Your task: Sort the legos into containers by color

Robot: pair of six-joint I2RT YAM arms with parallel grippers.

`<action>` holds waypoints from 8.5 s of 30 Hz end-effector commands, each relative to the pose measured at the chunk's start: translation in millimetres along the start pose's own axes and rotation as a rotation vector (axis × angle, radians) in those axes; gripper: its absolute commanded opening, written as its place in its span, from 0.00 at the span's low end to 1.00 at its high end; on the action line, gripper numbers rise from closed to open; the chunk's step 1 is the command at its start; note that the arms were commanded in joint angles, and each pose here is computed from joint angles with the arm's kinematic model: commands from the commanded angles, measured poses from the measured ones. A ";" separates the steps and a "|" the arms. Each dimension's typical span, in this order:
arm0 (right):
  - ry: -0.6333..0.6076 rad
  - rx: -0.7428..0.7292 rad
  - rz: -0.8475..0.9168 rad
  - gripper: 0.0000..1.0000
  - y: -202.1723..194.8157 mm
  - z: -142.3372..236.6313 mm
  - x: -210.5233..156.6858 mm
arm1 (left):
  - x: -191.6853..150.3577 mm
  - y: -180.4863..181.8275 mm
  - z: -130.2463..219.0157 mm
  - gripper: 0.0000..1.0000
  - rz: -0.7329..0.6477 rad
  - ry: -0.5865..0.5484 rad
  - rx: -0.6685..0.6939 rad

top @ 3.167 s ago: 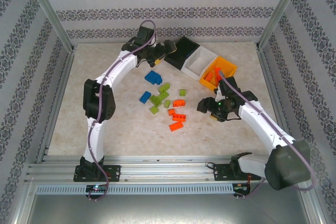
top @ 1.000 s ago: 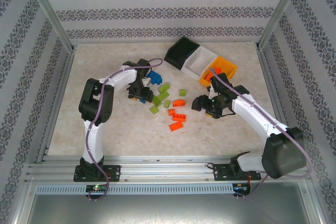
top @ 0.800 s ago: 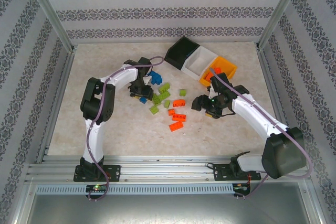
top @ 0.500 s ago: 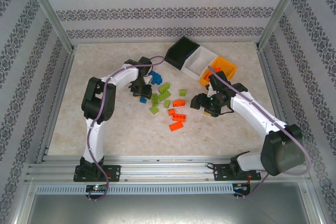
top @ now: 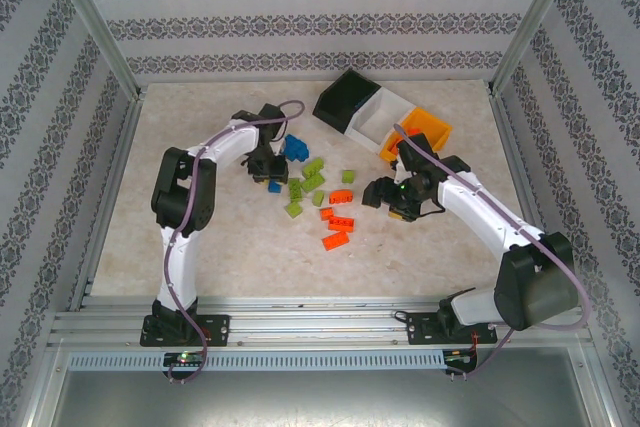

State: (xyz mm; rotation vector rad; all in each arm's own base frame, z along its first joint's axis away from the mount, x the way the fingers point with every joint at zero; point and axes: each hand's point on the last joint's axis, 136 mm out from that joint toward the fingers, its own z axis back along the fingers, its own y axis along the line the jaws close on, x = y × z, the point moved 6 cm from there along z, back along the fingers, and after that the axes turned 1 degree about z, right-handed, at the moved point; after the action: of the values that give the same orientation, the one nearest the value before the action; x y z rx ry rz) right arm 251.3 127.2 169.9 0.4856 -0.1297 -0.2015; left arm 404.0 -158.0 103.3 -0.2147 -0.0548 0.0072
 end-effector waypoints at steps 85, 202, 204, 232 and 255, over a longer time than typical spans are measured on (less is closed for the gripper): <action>-0.009 0.072 -0.012 0.71 -5.7 5.9 -3.2 | 40.8 -62.1 117.7 1.00 0.075 -0.460 -0.409; -0.242 -0.359 -0.092 0.73 -82.1 19.9 266.5 | -61.5 33.0 103.2 1.00 0.268 -0.426 -0.320; -0.251 -0.356 -0.095 0.76 -80.9 24.5 267.7 | -59.8 34.7 102.1 1.00 0.275 -0.431 -0.306; -0.260 -0.070 -0.083 0.86 -39.2 64.6 186.9 | -53.2 14.3 89.5 1.00 0.208 -0.404 -0.332; 0.128 -0.029 0.220 0.86 36.3 -28.6 43.0 | -64.6 -15.5 59.8 1.00 0.206 -0.345 -0.353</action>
State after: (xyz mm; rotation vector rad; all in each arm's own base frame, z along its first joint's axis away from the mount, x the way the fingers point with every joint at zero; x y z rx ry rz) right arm 318.5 145.1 174.3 0.4702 -0.1024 -0.0247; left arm 331.5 -155.0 164.1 -0.5569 -0.3672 0.2323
